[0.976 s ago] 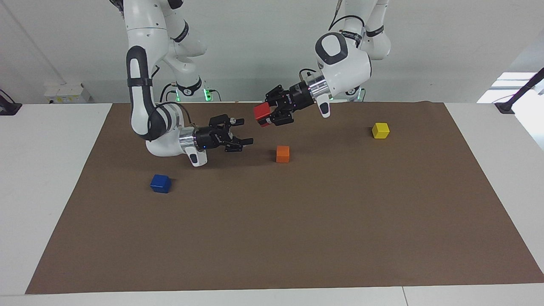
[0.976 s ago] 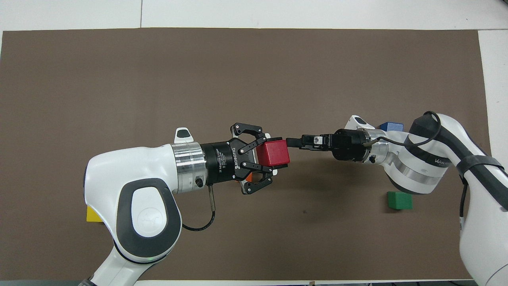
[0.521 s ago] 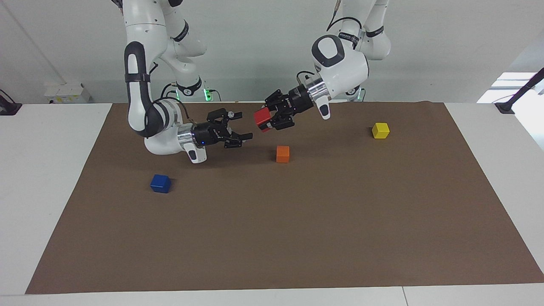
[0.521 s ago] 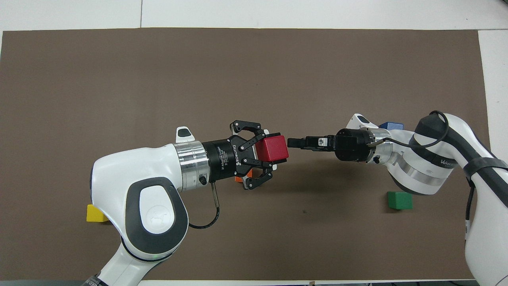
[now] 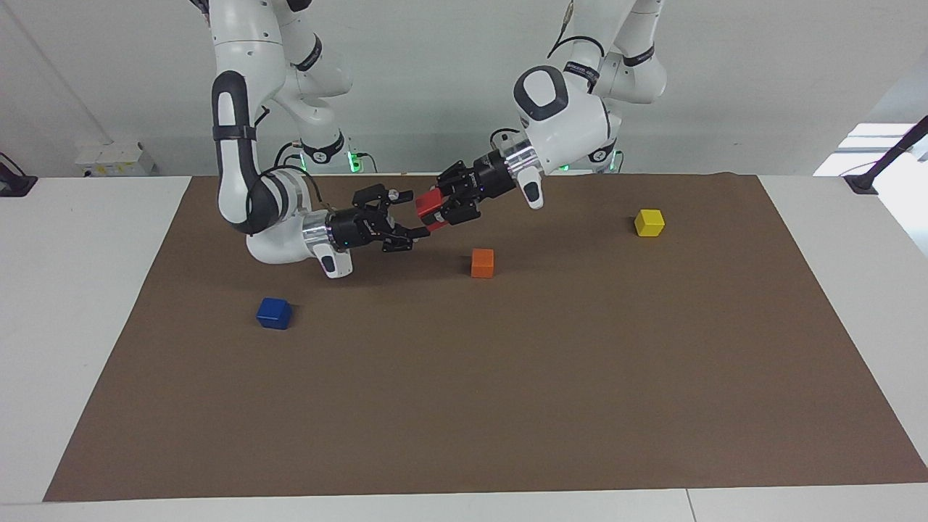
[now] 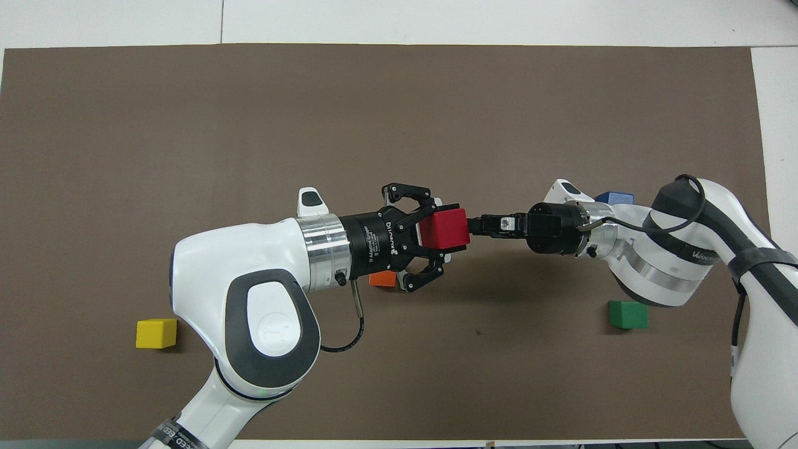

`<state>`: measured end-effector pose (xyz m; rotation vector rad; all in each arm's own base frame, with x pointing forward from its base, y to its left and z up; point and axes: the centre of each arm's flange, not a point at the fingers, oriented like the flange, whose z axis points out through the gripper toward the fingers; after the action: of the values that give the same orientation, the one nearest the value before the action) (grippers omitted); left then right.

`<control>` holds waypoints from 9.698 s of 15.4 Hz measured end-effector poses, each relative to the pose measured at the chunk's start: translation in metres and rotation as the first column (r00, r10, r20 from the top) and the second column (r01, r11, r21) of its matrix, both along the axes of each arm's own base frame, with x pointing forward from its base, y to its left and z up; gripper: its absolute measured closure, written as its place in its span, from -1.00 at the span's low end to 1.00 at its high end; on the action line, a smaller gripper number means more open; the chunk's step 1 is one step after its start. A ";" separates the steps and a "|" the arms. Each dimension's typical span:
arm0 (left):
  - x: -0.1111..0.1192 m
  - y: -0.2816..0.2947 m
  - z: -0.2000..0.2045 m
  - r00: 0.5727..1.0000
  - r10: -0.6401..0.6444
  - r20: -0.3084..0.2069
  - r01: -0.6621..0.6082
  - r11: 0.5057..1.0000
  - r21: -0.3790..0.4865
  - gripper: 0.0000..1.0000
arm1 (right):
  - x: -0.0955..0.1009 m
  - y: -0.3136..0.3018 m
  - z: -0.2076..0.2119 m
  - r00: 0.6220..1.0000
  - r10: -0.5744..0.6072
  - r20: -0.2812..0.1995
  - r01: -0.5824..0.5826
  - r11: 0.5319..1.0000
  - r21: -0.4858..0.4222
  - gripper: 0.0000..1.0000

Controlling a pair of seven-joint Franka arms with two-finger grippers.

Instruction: Transfer red block to right arm and stack on blue block

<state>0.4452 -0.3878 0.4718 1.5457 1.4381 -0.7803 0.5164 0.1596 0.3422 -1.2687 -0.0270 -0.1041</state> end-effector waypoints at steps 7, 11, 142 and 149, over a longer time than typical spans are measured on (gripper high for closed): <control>-0.014 -0.018 0.004 1.000 0.004 0.031 -0.004 1.000 0.012 -0.08 | 0.000 0.000 -0.001 1.000 0.000 -0.002 0.000 1.000 -0.001 -0.85; -0.010 -0.022 0.001 0.999 0.025 0.034 -0.026 1.000 0.016 -0.08 | 0.001 -0.003 -0.001 1.000 -0.016 -0.004 0.016 1.000 0.002 -0.22; 0.107 0.343 0.118 0.077 -0.988 -0.136 0.451 -0.087 0.888 -1.00 | 0.067 -0.177 0.004 0.959 -0.261 0.109 0.008 -0.360 -0.933 -0.15; 0.107 0.343 0.118 0.077 -0.988 -0.135 0.451 -0.087 0.888 -1.00 | 0.067 -0.165 0.004 0.949 -0.296 0.110 -0.002 -0.354 -0.935 -0.15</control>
<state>0.5523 -0.0444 0.5903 3.1656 -0.0987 -0.0168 0.5833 -0.0058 0.3467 -3.1869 0.3368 -0.2186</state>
